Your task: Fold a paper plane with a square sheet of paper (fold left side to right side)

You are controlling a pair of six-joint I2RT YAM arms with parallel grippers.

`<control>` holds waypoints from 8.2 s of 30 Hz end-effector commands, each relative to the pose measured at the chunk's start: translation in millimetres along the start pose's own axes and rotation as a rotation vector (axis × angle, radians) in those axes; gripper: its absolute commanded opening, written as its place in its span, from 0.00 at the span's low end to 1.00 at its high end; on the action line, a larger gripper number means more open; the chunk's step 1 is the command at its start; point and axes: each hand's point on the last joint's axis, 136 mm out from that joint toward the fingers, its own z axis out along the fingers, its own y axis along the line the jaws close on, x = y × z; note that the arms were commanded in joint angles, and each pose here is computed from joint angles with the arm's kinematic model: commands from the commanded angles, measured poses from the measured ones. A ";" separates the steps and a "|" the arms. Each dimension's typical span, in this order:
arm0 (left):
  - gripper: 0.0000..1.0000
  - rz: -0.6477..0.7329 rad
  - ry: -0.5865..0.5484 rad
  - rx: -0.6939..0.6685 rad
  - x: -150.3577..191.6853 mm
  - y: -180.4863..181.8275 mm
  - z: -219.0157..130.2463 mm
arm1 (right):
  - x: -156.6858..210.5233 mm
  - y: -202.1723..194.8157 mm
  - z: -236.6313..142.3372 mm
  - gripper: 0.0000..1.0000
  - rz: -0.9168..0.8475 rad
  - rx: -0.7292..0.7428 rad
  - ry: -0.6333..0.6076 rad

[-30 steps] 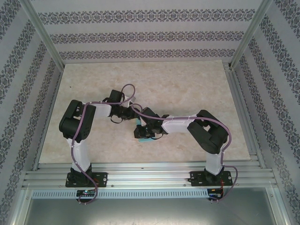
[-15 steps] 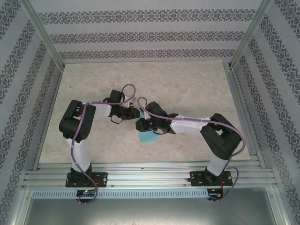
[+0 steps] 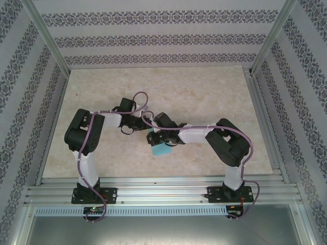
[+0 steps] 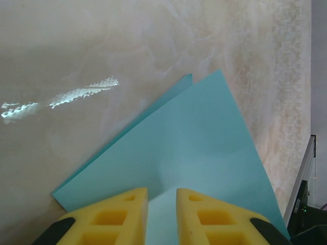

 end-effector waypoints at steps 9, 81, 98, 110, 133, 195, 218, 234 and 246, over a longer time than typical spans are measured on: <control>0.23 -0.025 0.064 -0.195 31.8 54.1 18.8 | 33.2 -5.5 10.1 0.07 -0.079 0.060 0.134; 0.18 -0.001 0.099 -0.339 38.4 82.9 16.4 | 149.6 -4.0 -39.7 0.09 0.156 0.018 0.347; 0.24 0.069 -0.090 -0.215 -19.2 -3.2 -55.7 | 137.2 -15.8 -35.2 0.10 0.171 0.051 0.311; 0.50 -0.137 -0.053 -0.051 29.4 -15.7 -52.4 | 128.9 -15.5 -34.2 0.12 0.165 0.030 0.299; 0.42 -0.232 0.044 -0.003 46.2 -0.8 -1.6 | 130.6 -17.4 -35.2 0.13 0.171 0.038 0.297; 0.01 -0.182 -0.312 -0.074 -13.4 44.2 -54.4 | -53.6 0.5 17.7 0.09 0.715 0.001 -0.070; 0.01 -0.186 -0.281 -0.117 1.9 60.5 -47.0 | 7.2 -35.4 26.5 0.08 0.800 0.123 0.029; 0.00 -0.184 -0.275 -0.149 3.9 67.2 -47.2 | 39.7 -47.2 1.8 0.07 0.825 0.157 0.048; 0.00 -0.179 -0.276 -0.152 3.0 67.5 -46.9 | 82.8 -62.1 -16.9 0.06 0.872 0.232 0.116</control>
